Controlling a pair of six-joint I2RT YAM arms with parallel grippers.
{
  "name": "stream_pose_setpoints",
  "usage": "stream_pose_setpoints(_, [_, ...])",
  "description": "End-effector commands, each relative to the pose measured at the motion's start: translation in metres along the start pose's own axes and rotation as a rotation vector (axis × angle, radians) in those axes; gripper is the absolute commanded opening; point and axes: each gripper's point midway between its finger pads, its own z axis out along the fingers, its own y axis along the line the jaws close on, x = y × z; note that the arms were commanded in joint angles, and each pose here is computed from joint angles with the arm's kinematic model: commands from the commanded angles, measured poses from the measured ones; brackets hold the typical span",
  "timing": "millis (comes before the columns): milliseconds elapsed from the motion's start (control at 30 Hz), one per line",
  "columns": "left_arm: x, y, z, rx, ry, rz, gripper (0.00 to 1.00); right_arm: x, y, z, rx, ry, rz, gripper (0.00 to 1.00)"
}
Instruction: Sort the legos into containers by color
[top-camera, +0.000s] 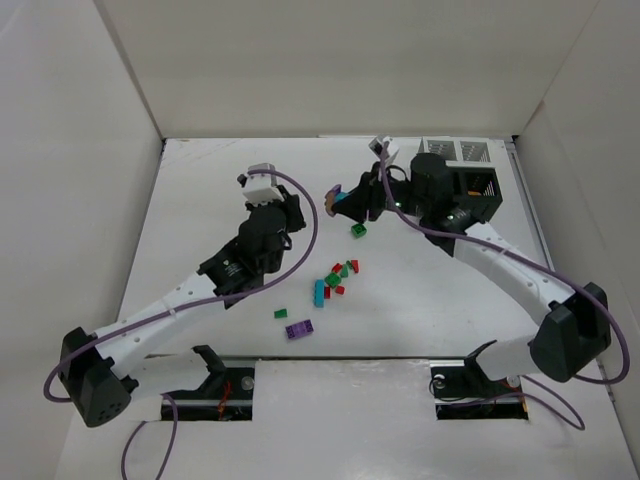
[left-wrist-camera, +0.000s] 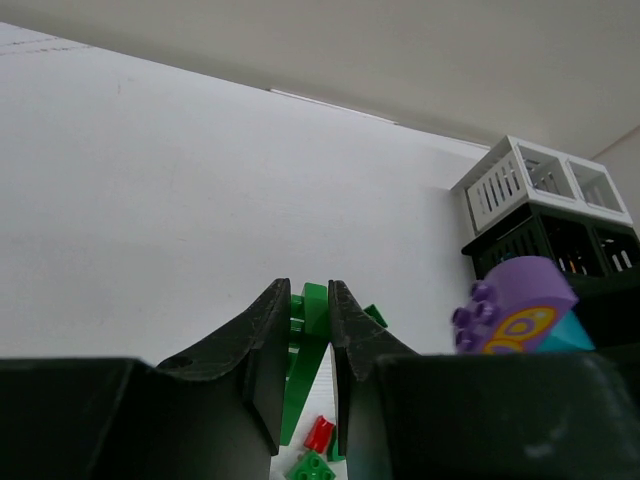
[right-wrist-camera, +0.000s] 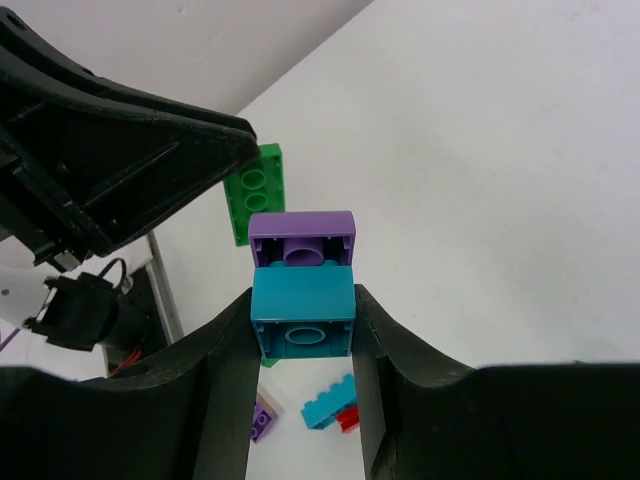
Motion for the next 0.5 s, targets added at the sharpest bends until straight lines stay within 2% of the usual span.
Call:
stream_pose_setpoints(0, [-0.027,-0.017,0.004,0.036,-0.063,-0.005,0.00,-0.025,-0.016,-0.029,0.079,-0.092,-0.014,0.00])
stream_pose_setpoints(67, [-0.022,-0.024,0.013,0.056,-0.054,0.022,0.00,-0.037,-0.025,-0.048,0.132,-0.132,-0.020,0.00])
stream_pose_setpoints(233, [-0.038,-0.062,0.032,0.234,-0.060,0.037,0.00,-0.047,-0.067,-0.095,0.337,-0.201,0.007,0.00])
stream_pose_setpoints(367, [-0.046,-0.086,0.054,0.326,-0.072,0.108,0.00,-0.056,-0.089,-0.125,0.443,-0.246,0.007,0.00])
stream_pose_setpoints(400, [-0.038,-0.087,0.070,0.333,-0.058,0.143,0.00,-0.052,-0.098,-0.130,0.480,-0.242,0.022,0.00])
stream_pose_setpoints(467, [-0.047,-0.111,0.077,0.445,-0.062,0.147,0.00,-0.057,-0.114,-0.147,0.555,-0.268,0.032,0.00])
